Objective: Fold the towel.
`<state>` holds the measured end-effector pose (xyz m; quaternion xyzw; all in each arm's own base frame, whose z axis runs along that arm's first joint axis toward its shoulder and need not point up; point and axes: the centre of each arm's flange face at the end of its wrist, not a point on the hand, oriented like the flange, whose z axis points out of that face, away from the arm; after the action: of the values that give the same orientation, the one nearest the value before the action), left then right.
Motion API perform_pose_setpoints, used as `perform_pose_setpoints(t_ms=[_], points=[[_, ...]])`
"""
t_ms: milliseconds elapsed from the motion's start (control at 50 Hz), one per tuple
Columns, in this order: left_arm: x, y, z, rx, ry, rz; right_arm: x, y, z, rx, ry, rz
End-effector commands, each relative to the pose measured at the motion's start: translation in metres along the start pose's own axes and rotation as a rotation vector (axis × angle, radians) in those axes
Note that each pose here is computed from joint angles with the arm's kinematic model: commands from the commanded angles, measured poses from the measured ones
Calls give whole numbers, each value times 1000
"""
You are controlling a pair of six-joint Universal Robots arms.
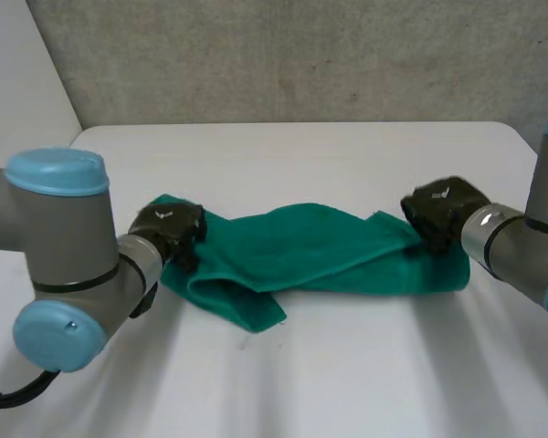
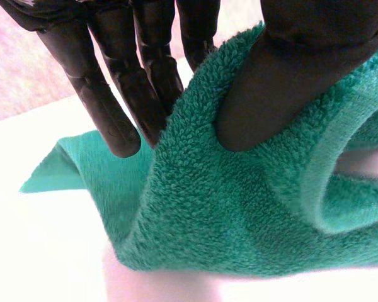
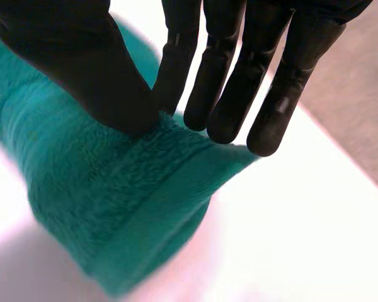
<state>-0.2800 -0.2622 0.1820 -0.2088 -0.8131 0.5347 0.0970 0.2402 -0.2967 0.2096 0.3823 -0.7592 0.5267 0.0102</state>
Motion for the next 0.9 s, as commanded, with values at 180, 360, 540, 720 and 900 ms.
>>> perform_pose_setpoints(t_ms=[180,360,540,720,900], points=[[-13,-141,32,461,-22,110,72,-120,32,467,305,34],[-54,-234,-14,803,-35,31,107,-185,-52,921,443,163],[-72,-152,13,485,76,-78,55,-109,-16,614,277,138],[-60,-41,47,103,126,-83,-4,-28,18,326,131,74],[-56,0,63,-25,124,-12,-23,2,35,227,84,100]])
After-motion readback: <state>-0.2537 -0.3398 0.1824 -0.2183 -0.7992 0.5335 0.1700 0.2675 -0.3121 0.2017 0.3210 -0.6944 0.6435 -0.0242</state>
